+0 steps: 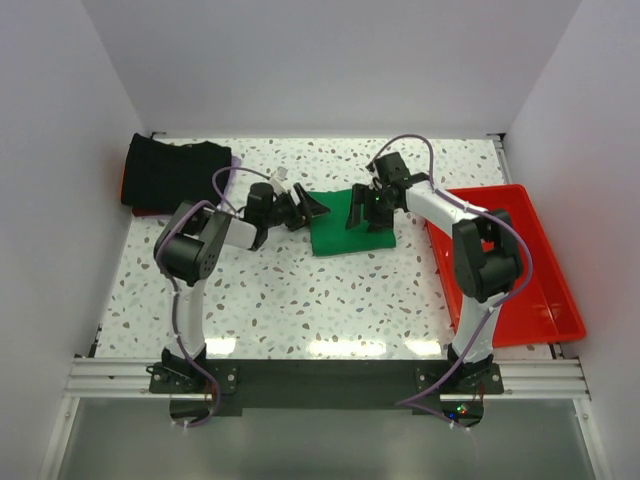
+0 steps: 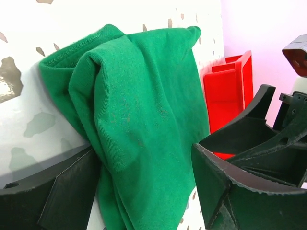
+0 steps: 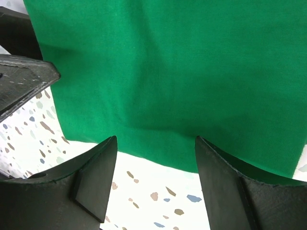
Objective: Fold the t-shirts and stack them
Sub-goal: Neatly place the folded tshirt to the corner
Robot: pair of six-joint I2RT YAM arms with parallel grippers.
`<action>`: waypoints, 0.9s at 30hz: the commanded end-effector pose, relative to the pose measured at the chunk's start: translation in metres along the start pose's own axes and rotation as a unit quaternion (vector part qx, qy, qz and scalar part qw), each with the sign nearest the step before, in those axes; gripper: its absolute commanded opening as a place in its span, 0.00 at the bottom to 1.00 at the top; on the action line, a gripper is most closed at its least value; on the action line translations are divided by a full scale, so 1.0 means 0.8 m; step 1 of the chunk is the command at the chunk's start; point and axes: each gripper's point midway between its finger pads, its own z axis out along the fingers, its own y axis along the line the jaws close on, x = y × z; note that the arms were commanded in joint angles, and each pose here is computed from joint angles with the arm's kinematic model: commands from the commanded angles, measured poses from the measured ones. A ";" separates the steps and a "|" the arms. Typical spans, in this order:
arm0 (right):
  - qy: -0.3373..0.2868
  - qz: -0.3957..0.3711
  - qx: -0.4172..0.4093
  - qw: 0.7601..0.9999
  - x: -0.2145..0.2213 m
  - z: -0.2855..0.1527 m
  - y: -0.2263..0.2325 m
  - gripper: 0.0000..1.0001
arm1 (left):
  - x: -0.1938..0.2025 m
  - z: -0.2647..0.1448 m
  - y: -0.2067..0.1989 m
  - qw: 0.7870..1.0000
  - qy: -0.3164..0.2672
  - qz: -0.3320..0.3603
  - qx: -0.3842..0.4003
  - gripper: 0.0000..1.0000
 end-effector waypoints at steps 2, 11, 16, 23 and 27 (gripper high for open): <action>-0.002 -0.003 -0.014 1.000 -0.001 0.004 0.004 0.69 | 0.034 0.010 0.036 0.998 0.025 -0.023 -0.050 0.74; -0.003 -0.006 -0.011 1.000 0.003 -0.001 0.002 0.69 | 0.009 0.011 0.048 0.992 0.028 0.003 -0.122 0.05; -0.006 -0.013 0.002 1.000 0.002 -0.011 -0.001 0.69 | -0.030 -0.003 0.059 0.977 0.035 0.066 -0.198 0.00; -0.006 -0.025 0.031 0.999 0.004 -0.028 -0.015 0.70 | -0.088 -0.064 0.067 0.919 0.089 0.169 -0.344 0.00; -0.006 -0.023 0.028 0.999 0.010 -0.030 -0.017 0.70 | -0.124 -0.106 0.068 0.880 0.090 0.228 -0.407 0.00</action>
